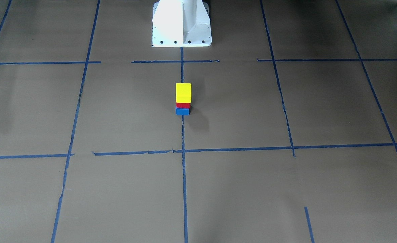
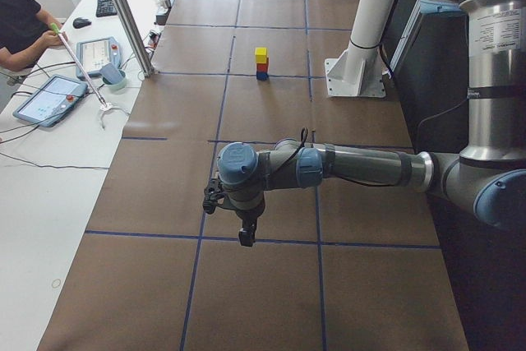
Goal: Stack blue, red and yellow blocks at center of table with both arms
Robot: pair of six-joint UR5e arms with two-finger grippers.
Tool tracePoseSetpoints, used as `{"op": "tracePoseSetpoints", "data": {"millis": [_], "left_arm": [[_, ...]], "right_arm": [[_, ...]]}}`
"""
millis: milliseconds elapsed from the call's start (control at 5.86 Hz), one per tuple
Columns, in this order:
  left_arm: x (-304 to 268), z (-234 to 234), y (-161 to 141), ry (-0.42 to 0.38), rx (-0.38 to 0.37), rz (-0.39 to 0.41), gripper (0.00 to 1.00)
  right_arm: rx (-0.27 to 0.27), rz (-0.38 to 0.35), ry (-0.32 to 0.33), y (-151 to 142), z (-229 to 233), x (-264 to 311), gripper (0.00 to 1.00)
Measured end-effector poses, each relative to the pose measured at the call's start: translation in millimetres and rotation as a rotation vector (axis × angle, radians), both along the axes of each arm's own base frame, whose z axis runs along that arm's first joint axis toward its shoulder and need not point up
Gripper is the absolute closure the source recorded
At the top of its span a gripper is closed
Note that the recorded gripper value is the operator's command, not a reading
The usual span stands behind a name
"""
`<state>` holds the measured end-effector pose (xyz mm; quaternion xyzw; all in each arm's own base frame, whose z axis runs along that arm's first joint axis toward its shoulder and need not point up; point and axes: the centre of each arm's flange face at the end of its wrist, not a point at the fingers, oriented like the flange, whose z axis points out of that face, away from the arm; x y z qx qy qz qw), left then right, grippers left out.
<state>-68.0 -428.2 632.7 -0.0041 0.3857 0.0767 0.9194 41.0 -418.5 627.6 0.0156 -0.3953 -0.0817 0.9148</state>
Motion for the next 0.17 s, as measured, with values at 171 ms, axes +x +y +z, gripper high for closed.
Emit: {"op": "tracePoseSetpoints", "data": {"millis": [171], "left_arm": [[0.1, 0.6, -1.3, -0.002, 0.0, 0.0, 0.0]], "right_arm": [[-0.005, 0.0, -0.035, 1.8, -0.3, -2.0, 0.0]]}}
